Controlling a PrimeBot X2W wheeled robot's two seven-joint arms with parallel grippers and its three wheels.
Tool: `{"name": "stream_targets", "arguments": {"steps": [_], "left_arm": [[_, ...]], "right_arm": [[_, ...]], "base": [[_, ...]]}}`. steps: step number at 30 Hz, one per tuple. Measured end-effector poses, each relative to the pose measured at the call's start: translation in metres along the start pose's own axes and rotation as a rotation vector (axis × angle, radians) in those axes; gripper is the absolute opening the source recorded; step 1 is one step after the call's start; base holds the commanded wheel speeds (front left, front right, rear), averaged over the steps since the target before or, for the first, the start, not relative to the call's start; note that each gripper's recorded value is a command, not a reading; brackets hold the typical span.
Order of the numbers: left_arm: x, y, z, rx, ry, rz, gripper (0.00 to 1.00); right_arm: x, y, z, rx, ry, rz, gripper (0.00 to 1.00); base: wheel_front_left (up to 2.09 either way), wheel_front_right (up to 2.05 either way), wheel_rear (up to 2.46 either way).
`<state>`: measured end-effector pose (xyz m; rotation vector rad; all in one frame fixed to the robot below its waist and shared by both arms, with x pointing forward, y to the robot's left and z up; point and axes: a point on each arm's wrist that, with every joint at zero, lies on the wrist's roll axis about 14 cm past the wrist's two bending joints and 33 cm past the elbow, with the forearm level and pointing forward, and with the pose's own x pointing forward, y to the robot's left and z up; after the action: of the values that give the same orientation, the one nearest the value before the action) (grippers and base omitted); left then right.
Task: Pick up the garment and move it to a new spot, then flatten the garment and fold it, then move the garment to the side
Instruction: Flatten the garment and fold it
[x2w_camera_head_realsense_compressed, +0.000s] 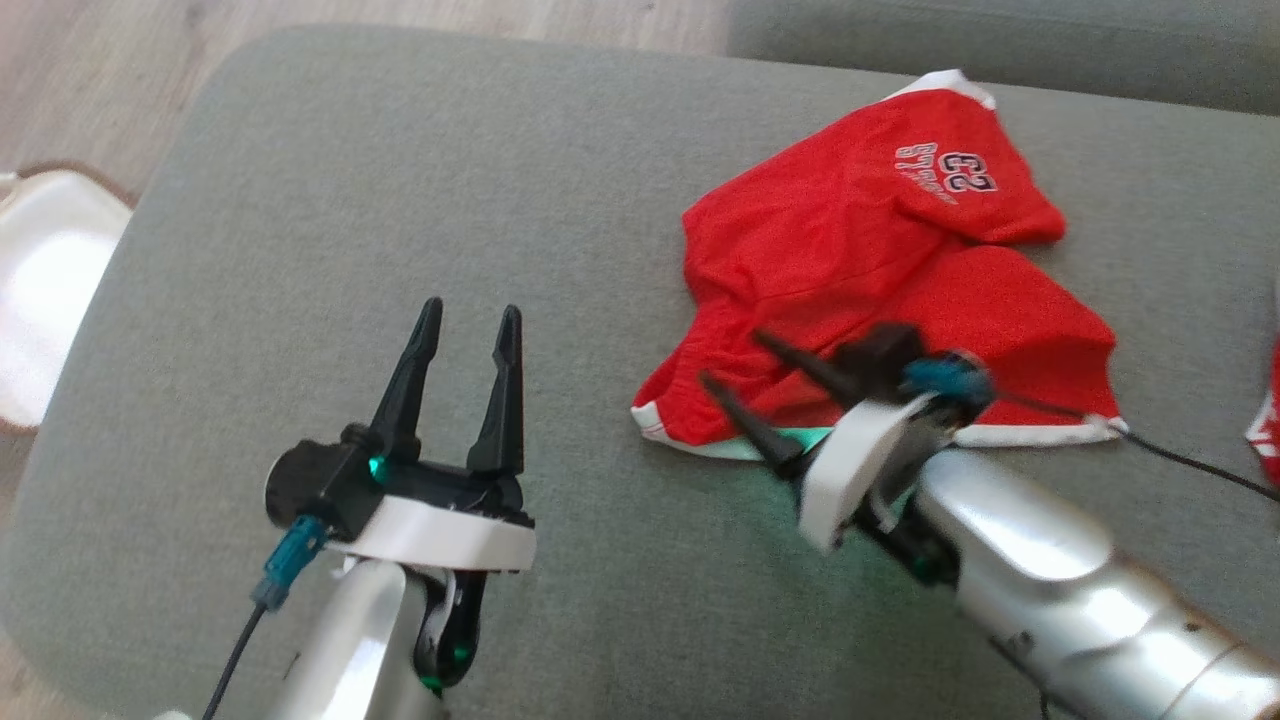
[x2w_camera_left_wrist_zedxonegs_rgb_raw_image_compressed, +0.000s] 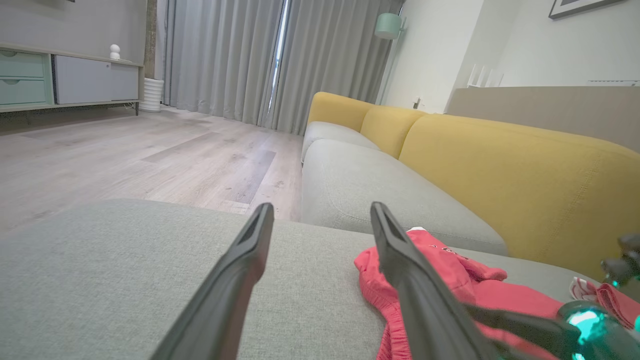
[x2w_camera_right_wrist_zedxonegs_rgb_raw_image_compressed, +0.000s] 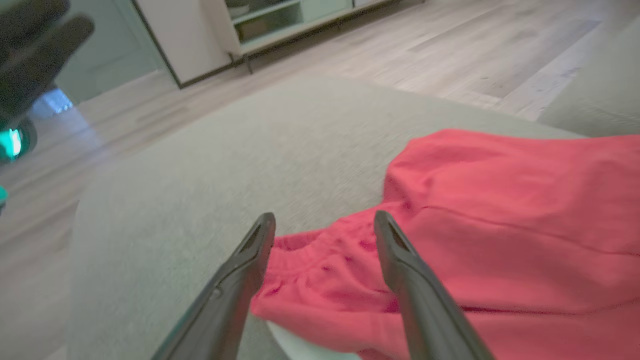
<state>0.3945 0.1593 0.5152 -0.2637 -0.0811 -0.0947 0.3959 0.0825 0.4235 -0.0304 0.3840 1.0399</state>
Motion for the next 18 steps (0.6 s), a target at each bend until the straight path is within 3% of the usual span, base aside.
{"name": "stream_targets", "arguments": {"steps": [5,11,15,18], "left_arm": [[-0.002,-0.007,-0.003,-0.002,0.007,-0.02,1.0],[0.004,-0.023,-0.01,0.009,0.025,-0.076,1.0],[0.002,-0.03,-0.022,-0.006,0.056,-0.1,1.0],[0.0,-0.035,-0.029,-0.007,0.074,-0.112,1.0]], "right_arm": [[-0.035,-0.061,0.033,0.111,-0.188,-0.211,1.0],[-0.114,-0.138,0.017,0.215,-0.292,-0.548,1.0],[-0.158,-0.153,0.015,0.22,-0.381,-0.707,1.0],[-0.173,-0.141,0.002,0.232,-0.403,-0.77,1.0]], "base": [[0.0,0.0,0.0],[0.0,0.0,0.0],[0.0,0.0,0.0],[0.0,0.0,0.0]]}}
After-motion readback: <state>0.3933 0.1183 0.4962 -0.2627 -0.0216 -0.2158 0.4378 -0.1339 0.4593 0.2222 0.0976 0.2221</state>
